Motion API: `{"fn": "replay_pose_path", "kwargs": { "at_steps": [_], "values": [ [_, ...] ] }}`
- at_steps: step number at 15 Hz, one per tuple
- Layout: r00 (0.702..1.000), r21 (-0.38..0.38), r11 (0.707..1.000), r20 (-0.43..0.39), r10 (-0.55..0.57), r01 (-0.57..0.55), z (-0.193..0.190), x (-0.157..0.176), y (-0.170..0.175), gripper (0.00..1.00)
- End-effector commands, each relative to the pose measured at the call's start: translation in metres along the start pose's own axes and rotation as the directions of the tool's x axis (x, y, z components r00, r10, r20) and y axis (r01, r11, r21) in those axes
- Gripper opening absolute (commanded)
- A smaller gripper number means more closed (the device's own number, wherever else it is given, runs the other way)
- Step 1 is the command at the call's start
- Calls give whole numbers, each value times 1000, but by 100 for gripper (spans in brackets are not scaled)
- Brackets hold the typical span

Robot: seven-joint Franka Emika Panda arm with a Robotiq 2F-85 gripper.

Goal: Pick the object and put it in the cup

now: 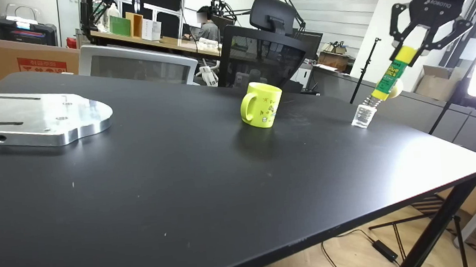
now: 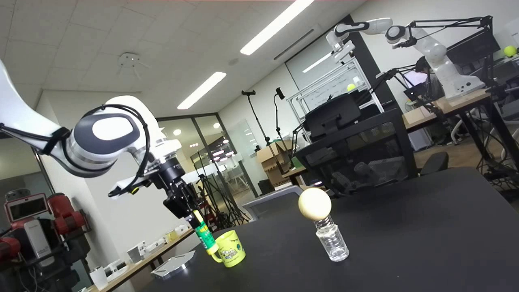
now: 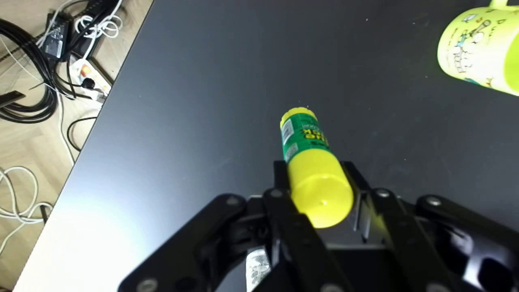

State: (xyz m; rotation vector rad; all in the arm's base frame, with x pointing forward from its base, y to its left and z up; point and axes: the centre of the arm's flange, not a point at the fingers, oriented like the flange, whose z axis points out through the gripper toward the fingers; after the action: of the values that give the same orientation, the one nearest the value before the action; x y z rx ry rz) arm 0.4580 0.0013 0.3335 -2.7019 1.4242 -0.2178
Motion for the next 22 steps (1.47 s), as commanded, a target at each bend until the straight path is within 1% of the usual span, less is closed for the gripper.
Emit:
{"fn": "replay_pose_path", "kwargs": {
  "at_steps": [1, 2, 3, 4, 5, 14, 15, 18, 22],
  "values": [
    [998, -35, 997, 7, -63, 63, -40, 7, 12, 10],
    [993, -85, 990, 24, -114, 116, -43, 8, 19, 10],
    [988, -124, 981, 57, -142, 148, -45, 8, 26, 10],
    [995, -78, 992, 39, -92, 95, -28, 5, 18, 10],
    [994, -84, 992, 47, -95, 99, -31, 6, 22, 35],
    [994, -84, 991, 44, -102, 105, -25, 4, 19, 35],
    [994, -84, 991, 44, -102, 105, -25, 4, 19, 10],
    [995, -79, 994, 56, -77, 82, -24, 20, 14, 10],
    [998, -71, 996, 51, -44, 47, -25, 47, -12, 10]
  ]
}}
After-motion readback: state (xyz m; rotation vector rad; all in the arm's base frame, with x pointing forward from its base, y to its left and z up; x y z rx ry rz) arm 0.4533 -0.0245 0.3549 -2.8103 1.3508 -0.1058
